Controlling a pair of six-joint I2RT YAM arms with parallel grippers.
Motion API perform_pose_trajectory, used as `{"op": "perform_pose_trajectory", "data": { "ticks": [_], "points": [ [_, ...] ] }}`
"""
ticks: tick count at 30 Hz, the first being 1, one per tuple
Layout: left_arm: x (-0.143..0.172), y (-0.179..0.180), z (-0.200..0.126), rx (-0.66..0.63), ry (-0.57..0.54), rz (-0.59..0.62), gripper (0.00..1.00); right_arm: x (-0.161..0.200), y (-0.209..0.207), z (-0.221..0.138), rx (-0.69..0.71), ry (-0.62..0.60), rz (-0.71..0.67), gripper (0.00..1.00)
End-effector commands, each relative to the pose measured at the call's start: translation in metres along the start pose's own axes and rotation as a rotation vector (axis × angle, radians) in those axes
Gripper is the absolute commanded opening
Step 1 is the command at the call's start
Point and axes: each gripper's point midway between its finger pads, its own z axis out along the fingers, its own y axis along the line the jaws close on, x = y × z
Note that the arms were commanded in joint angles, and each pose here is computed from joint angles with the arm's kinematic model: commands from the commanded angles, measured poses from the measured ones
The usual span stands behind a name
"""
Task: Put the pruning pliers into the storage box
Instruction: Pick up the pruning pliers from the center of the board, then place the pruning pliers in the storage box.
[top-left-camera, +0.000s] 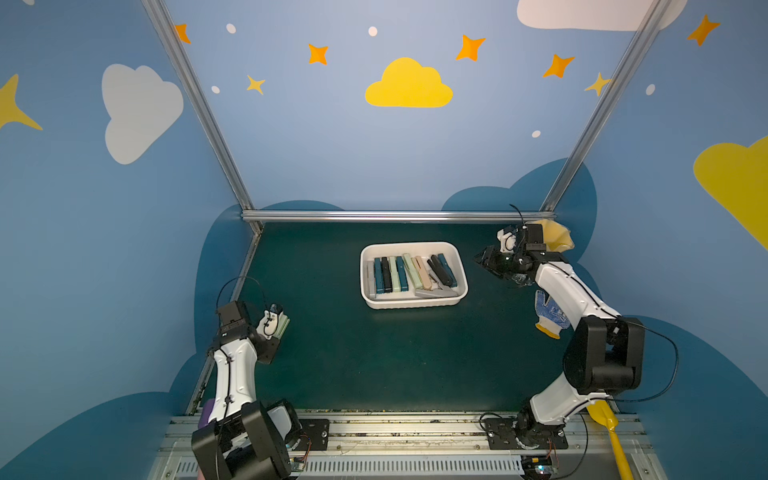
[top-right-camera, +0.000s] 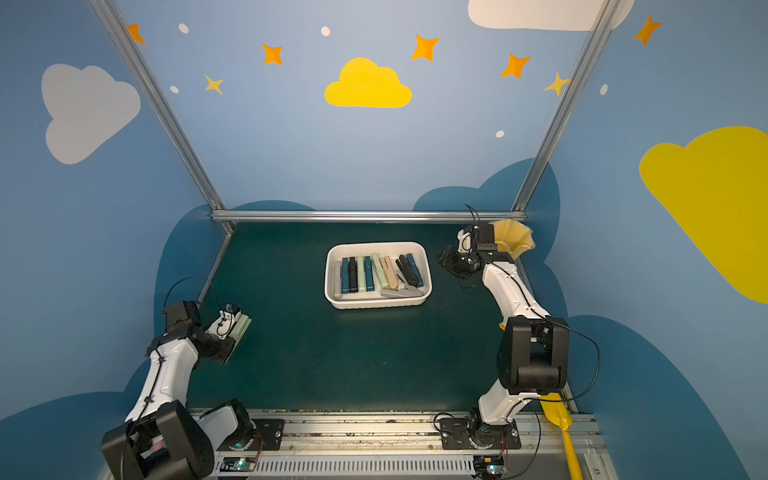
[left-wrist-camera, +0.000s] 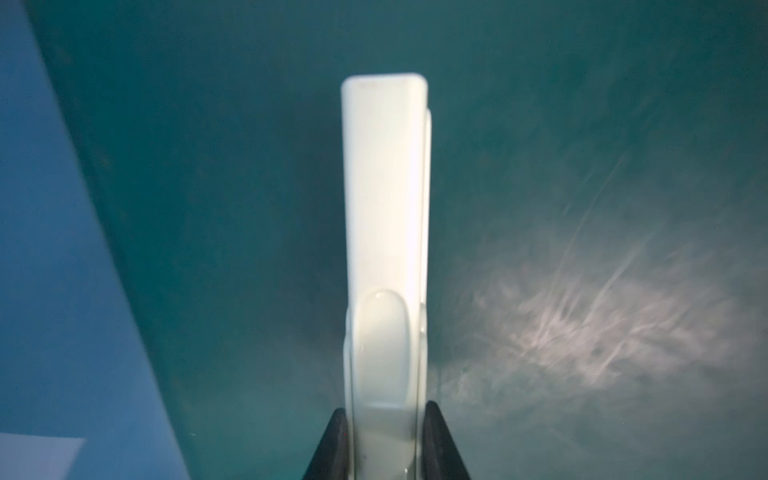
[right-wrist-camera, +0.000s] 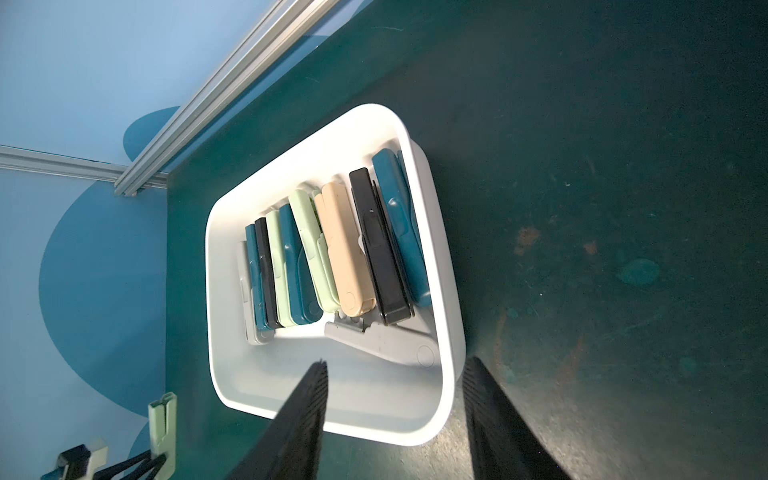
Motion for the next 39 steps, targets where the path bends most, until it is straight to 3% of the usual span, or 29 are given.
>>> {"op": "perform_pose_trajectory", "data": {
  "ticks": [1,4,9,12,17,19,23,27,39],
  "points": [
    [-0.056,0.009,-0.026,0.006,-0.099,-0.064,0.14,-0.006,0.005,-0.013,0.007,-0.032,-0.028,0.51],
    [-0.114,0.009,-0.046,0.002,-0.158,-0.069,0.19,-0.008,0.005,-0.015,0.012,-0.035,-0.033,0.51],
    [-0.224,-0.027,-0.073,0.003,-0.281,-0.022,0.2,-0.011,0.006,-0.024,0.022,-0.045,-0.046,0.5],
    [-0.275,-0.069,-0.081,0.072,-0.334,-0.043,0.19,-0.012,0.007,-0.029,0.034,-0.043,-0.054,0.5],
    [-0.336,-0.179,-0.079,0.338,-0.315,-0.081,0.19,-0.013,0.009,-0.034,0.032,-0.051,-0.056,0.5],
    [-0.351,-0.217,-0.072,0.357,-0.297,-0.086,0.18,-0.012,0.007,-0.036,0.041,-0.057,-0.054,0.5],
    [-0.371,-0.286,-0.049,0.407,-0.206,-0.235,0.18,-0.012,0.001,-0.039,0.056,-0.064,-0.04,0.5],
    [-0.389,-0.333,-0.036,0.386,-0.173,-0.309,0.18,-0.013,-0.001,-0.043,0.058,-0.065,-0.033,0.5],
    [-0.394,-0.375,0.012,0.428,-0.116,-0.533,0.17,-0.011,-0.003,-0.039,0.031,-0.059,-0.013,0.49]
  ]
}}
